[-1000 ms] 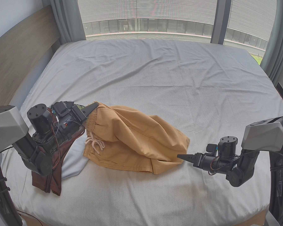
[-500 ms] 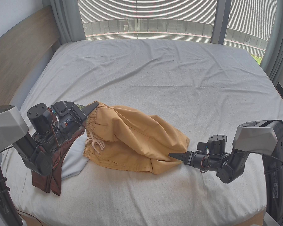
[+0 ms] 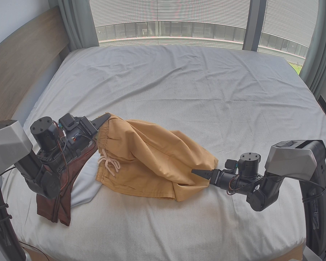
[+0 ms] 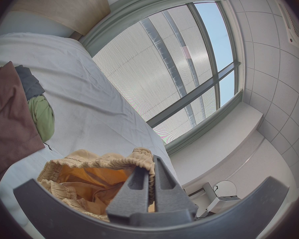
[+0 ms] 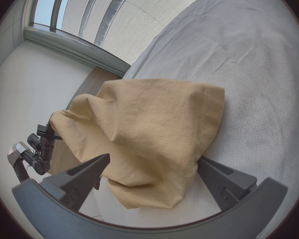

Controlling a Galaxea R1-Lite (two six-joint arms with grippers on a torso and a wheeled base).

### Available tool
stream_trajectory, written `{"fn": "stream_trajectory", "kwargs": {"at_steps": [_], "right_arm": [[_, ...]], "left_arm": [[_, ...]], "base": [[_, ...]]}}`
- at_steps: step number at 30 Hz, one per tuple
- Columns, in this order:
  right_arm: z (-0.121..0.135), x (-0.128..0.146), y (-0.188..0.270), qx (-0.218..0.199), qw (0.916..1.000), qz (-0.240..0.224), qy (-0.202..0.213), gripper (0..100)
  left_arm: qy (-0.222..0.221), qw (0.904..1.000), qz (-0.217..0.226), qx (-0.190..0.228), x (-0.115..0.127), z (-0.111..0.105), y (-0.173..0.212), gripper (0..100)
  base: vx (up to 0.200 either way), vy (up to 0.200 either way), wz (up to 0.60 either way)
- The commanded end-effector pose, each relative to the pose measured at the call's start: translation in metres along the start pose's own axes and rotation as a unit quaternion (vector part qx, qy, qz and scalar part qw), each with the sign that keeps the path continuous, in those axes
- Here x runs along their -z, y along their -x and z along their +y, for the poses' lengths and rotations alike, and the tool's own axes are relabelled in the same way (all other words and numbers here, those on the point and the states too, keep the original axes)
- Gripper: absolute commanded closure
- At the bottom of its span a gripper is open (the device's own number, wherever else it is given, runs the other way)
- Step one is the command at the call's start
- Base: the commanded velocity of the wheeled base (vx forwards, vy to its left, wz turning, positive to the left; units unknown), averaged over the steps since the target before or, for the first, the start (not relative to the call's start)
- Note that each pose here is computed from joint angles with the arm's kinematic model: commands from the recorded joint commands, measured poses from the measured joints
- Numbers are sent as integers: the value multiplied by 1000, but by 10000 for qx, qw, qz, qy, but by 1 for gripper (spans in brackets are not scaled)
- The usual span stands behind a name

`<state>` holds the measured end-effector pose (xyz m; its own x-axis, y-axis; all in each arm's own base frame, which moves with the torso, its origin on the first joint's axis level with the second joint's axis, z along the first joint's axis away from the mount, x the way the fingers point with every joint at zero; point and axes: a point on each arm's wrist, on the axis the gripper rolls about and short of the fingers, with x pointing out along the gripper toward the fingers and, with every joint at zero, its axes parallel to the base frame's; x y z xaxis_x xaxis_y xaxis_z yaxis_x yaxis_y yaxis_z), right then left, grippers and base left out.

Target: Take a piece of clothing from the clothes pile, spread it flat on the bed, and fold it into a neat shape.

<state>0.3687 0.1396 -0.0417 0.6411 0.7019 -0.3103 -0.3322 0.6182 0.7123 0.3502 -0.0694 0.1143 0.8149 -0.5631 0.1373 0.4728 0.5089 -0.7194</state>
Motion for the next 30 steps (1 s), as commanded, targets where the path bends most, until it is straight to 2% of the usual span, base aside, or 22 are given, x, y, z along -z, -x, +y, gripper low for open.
{"fn": "stream_trajectory", "kwargs": {"at_steps": [1, 7, 19, 23, 30], "right_arm": [[16, -8, 17, -159, 9997, -169, -33, 0], [26, -12, 33, -235, 9996, -173, -17, 0], [25, -6, 49, -428, 9985, -339, 83, 0], [21, 0, 59, -379, 9992, -155, -23, 0], [18, -4, 63, -473, 9988, -117, -29, 0]], "left_arm": [[-4, 10000, -38, -64, -2, 9, -2, 100], [-3, 10000, -45, -80, -2, 10, -2, 100], [-8, 9999, -81, -84, -4, 11, -2, 100], [-1, 9999, -72, -95, -3, 13, -3, 100], [-1, 9999, -72, -95, -3, 13, -3, 100]], "base": [[0, 0, 0], [0, 0, 0], [0, 0, 0], [0, 0, 0], [0, 0, 0]]}}
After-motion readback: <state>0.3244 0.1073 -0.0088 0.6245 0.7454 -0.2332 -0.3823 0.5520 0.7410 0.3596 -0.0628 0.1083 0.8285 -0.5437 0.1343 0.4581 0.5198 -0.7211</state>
